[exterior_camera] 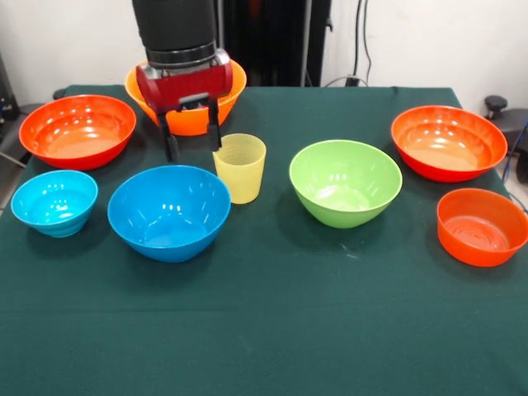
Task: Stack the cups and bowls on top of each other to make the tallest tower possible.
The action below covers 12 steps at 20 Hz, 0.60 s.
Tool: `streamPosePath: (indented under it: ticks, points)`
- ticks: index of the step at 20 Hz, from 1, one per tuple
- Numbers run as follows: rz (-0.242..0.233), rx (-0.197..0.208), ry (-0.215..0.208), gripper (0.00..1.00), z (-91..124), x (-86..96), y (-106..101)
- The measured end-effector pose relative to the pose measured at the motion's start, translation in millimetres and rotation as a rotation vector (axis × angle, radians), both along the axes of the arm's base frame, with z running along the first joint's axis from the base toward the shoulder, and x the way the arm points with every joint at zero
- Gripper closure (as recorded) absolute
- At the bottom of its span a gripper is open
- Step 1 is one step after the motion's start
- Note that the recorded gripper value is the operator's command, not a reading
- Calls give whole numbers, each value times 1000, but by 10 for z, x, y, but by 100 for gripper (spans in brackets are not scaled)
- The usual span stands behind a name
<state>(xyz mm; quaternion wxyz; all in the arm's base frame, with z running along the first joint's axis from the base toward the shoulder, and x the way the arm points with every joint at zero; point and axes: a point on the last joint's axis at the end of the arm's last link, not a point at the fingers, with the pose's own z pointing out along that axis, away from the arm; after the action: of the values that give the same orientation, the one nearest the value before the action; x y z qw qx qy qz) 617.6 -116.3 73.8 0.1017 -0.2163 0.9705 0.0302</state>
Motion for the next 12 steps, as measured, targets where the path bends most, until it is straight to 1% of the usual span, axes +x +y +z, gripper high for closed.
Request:
streamPosePath:
  ticks: [1, 5, 7, 9, 12]
  points:
    - [-9, 4, -6, 0, -43, -92, -34]
    - [-24, 17, -34, 0, -164, -206, -38]
    - [-30, 22, -46, 0, -207, -230, -36]
    - [-44, 36, -71, 0, -313, -264, -31]
    - [-58, 49, -93, 0, -420, -288, -24]
